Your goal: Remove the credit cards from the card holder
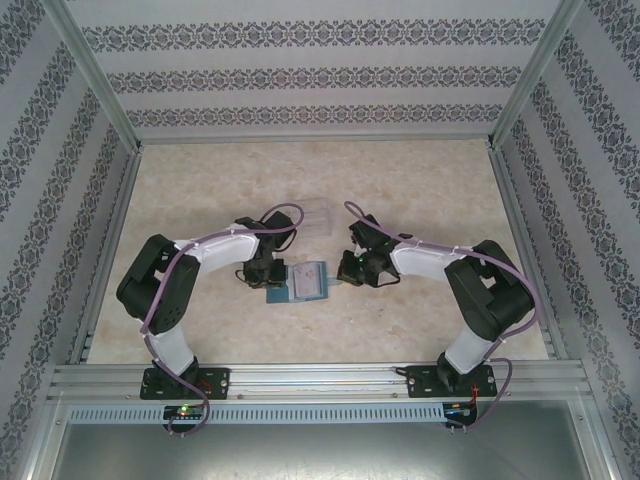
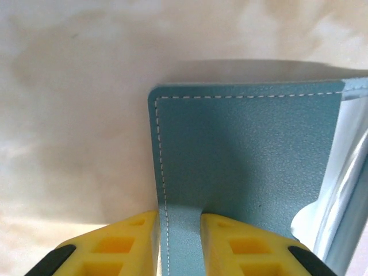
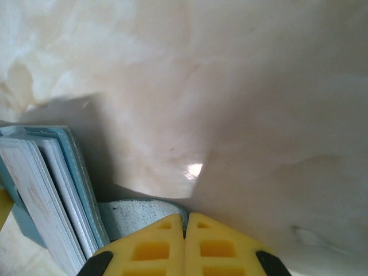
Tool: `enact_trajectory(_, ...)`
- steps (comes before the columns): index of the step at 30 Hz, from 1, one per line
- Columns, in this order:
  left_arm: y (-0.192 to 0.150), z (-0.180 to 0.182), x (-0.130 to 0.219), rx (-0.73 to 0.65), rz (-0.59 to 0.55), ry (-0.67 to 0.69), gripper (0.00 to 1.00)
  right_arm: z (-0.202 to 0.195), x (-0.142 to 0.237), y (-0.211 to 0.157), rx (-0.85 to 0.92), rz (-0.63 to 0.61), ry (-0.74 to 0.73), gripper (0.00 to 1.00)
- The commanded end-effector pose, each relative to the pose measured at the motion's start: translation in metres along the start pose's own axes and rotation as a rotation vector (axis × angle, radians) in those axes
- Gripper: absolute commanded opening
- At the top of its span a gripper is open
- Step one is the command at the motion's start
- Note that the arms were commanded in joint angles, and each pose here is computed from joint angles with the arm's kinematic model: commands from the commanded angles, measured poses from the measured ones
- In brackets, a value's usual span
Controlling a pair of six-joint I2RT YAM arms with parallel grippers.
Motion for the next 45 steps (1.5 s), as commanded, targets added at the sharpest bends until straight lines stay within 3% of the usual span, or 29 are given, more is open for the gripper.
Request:
enact_trajectory(1, 0.015, -0.008, -0.008, -0.017, -0.039, -0.092, 0.25, -0.013, 0.012, 0.0, 0.023, -0.047, -0.078, 0.0)
enact_trajectory(10, 0.016, -0.012, -0.008, -0.008, -0.044, -0.139, 0.25, -0.017, 0.02, 0.0, 0.034, -0.06, -0.084, 0.01)
enact_trajectory(18, 0.023, -0.015, 0.02, -0.016, -0.085, -0.133, 0.27, -0.006, 0.038, 0.004, 0.067, -0.107, -0.101, 0.24)
enact_trajectory(22, 0.026, -0.018, 0.035, -0.022, -0.109, -0.147, 0.27, 0.003, 0.052, 0.004, 0.093, -0.135, -0.093, 0.3)
enact_trajectory(34, 0.036, -0.026, 0.049, -0.049, -0.113, -0.168, 0.3, 0.047, 0.071, -0.005, 0.176, -0.136, 0.008, 0.33)
enact_trajectory(39, 0.038, -0.025, 0.039, -0.063, -0.08, -0.141, 0.32, 0.05, 0.042, -0.007, 0.131, -0.036, 0.069, 0.28)
enact_trajectory(45, 0.032, -0.021, 0.026, -0.06, -0.041, -0.127, 0.22, 0.039, 0.017, -0.008, 0.092, 0.004, 0.027, 0.27)
Point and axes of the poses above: each hand's point on the last joint's axis, 136 mm out from that joint toward the fingers, its own x axis back along the fingers, its own z axis along the line the jaws close on, y = z × x, the point moved 10 cm from there along x, back along the fingers, and after that the axes turned 12 degrees about -x, right-handed, at the moved point
